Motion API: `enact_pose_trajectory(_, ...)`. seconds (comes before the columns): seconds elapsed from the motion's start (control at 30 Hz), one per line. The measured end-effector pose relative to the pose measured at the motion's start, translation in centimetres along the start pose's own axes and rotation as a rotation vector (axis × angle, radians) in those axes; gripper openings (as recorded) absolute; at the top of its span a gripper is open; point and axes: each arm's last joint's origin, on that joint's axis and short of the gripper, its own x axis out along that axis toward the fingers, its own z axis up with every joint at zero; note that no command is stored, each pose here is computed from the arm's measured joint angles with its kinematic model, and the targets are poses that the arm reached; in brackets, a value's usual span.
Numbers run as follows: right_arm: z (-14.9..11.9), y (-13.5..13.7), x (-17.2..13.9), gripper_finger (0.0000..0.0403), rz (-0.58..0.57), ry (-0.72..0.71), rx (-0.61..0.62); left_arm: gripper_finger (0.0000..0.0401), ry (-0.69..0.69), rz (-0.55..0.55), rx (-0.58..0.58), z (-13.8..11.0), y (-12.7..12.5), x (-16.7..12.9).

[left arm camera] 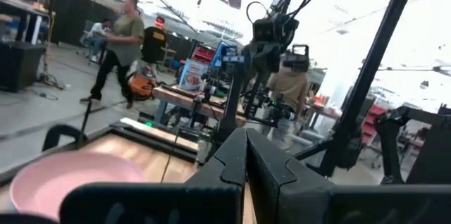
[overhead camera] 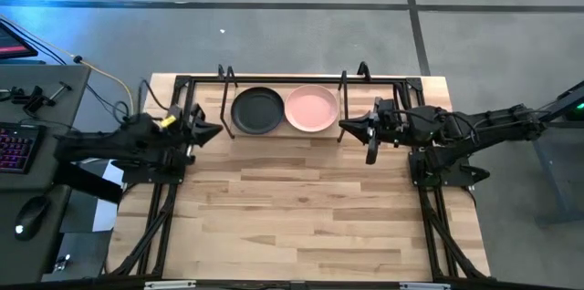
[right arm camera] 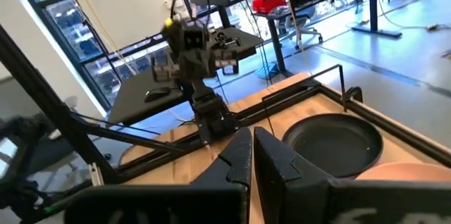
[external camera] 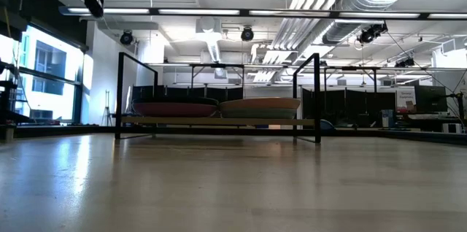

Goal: Place and stack plates onto a shelf
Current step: Return to Home Position

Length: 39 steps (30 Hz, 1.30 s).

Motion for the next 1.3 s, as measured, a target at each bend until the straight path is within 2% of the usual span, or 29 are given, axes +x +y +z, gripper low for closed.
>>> enact_pose_trajectory(0.17,0.0,0.0,0.0,0.0000,0.002,0.003,0.029,0.0000,-0.023,-0.002,-0.031,-2.3,0.9,-1.0)
enact_pose_trajectory(0.3,0.0,0.0,0.0,0.0000,0.002,0.003,0.035,0.0000,-0.050,-0.007,-0.025,-2.5,1.1,-2.1)
enact_pose_trajectory(0.47,-0.1,0.0,0.0,0.0000,0.001,0.009,0.043,0.0000,-0.028,0.048,-0.003,-3.1,1.5,-2.7)
enact_pose_trajectory(0.57,-0.1,0.0,0.0,0.0000,0.000,0.013,0.049,0.0000,-0.029,0.029,-0.007,-3.1,1.5,-2.6)
enact_pose_trajectory(0.77,-0.4,-0.2,-0.1,0.0000,-0.009,0.041,0.038,0.0000,-0.109,-0.050,-0.070,-5.7,2.1,-2.5)
enact_pose_trajectory(1.1,0.2,-0.7,-2.0,0.0000,-0.003,0.046,0.055,0.0000,0.088,0.006,-0.075,-7.5,2.7,-2.4)
enact_pose_trajectory(1.3,-0.4,-1.6,-3.4,0.0000,-0.001,0.086,0.064,0.0000,0.161,0.033,-0.085,-8.2,2.9,-2.5)
